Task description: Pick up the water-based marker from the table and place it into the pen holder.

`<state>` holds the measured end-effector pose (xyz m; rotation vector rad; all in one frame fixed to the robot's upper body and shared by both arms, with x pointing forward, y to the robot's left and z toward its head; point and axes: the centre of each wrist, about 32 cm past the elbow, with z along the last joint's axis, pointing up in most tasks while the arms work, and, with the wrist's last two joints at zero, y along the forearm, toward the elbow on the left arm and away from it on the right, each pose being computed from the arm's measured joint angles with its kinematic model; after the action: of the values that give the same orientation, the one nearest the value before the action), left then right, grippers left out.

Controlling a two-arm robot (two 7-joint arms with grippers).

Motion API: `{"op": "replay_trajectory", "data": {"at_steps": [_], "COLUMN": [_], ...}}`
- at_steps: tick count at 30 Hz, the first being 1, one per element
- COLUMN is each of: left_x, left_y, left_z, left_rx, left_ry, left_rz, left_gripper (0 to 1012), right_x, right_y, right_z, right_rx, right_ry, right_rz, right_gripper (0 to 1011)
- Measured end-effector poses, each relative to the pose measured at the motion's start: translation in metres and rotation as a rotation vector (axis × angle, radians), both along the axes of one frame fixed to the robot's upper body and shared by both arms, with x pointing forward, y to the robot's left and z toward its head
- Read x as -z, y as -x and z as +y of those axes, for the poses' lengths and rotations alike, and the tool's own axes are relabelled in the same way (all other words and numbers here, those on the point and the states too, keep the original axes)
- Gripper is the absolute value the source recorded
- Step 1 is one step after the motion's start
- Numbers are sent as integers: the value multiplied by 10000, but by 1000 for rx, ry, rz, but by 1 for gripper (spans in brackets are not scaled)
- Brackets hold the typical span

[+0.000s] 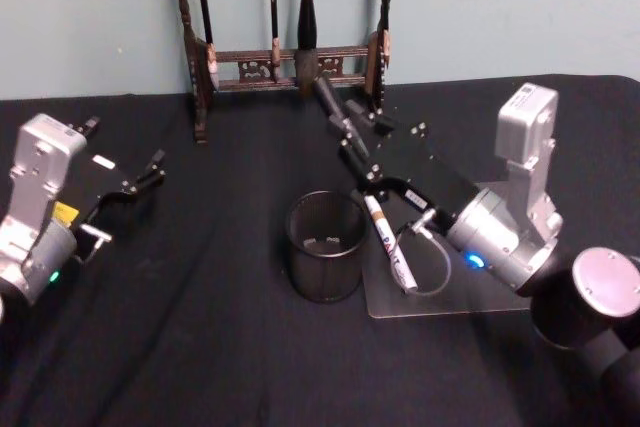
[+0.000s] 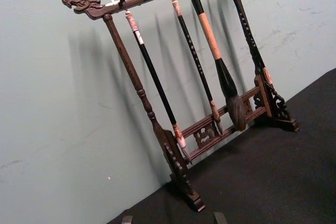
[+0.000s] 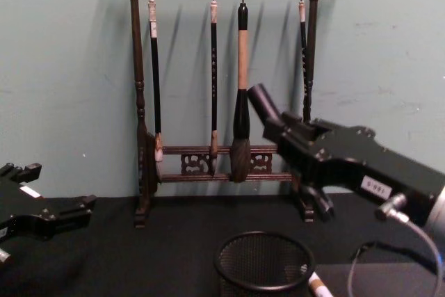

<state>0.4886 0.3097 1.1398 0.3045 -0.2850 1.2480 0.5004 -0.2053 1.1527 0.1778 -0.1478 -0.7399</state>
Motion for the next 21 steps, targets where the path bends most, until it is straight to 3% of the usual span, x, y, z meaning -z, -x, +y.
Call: {"op": "replay_trajectory", "data": {"at_steps": [7, 21], "left_x": [0, 0], "left_y": [0, 0], "left_z": [0, 0], "left_rx": [0, 0], "left_ry": [0, 0], "left_rz": [0, 0], "left_gripper": [1001, 1001], "right_x": [113, 206], "right_y": [-5, -41], "right_z": [112, 231], "right_rx": [-31, -51], "right_ry": [11, 27], "right_rz": [26, 43], "right_gripper": [233, 233]}}
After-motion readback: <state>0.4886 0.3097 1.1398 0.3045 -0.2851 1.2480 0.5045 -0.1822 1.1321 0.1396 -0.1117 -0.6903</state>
